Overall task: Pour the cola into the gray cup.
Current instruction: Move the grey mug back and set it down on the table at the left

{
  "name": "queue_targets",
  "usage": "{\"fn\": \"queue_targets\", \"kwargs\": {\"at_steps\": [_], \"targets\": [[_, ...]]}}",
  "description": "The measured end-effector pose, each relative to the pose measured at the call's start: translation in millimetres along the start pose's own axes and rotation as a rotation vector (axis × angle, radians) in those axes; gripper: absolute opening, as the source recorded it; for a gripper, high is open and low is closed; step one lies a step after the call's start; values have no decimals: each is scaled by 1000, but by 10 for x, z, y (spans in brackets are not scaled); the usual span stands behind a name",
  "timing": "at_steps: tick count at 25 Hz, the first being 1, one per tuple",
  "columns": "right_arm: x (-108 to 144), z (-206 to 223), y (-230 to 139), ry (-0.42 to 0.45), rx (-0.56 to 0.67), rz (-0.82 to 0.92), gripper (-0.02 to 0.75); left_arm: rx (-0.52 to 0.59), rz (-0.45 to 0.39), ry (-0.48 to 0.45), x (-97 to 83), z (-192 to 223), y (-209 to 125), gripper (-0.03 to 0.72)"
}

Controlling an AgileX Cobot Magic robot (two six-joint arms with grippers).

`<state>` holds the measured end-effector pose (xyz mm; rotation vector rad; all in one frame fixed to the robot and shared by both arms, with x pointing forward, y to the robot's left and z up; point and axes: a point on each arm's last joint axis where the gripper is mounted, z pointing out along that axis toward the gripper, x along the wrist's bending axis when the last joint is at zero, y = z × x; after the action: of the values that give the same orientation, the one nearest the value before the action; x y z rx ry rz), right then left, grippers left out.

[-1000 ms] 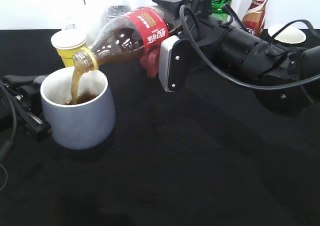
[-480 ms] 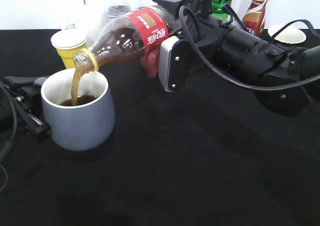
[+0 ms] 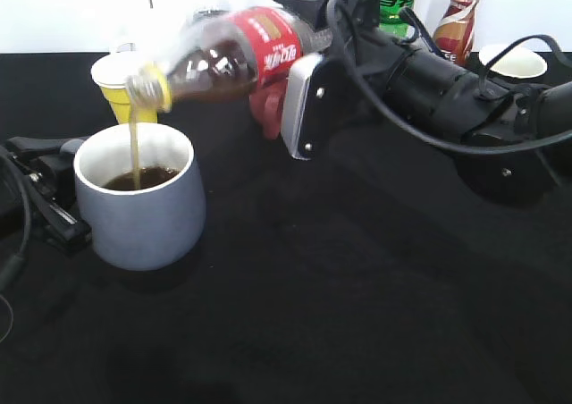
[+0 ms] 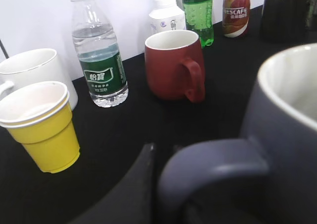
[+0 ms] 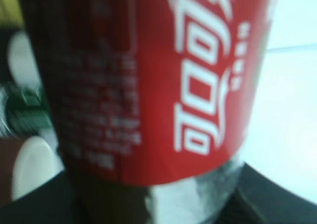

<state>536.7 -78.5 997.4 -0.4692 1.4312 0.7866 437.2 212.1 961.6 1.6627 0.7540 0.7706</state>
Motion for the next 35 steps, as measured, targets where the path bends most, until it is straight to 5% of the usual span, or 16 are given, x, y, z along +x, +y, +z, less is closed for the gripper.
{"fn": "queue_targets", "kwargs": {"at_steps": [6, 11, 13, 19, 23, 30, 35], "targets": [[19, -1, 16, 24, -13, 422, 370, 1, 1, 0, 0, 0, -1, 57], [-2, -11, 22, 26, -5, 1173, 370, -3, -17, 45, 41, -2, 2, 57], [-66, -102, 18, 5, 38, 1308, 369, -6, -19, 138, 122, -10, 3, 57], [-100, -678, -623, -200, 297, 1529, 368, -45, -84, 532, 644, -208, -21, 57], [-57, -782, -700, -219, 329, 1533, 368, -55, -100, 735, 1068, -306, -169, 57], [-69, -779, -693, -221, 312, 1525, 368, -62, -99, 774, 1833, 573, -424, 57], [-69, -779, -693, -221, 312, 1524, 368, -27, -134, 751, 2148, 1068, -701, 57]]}}
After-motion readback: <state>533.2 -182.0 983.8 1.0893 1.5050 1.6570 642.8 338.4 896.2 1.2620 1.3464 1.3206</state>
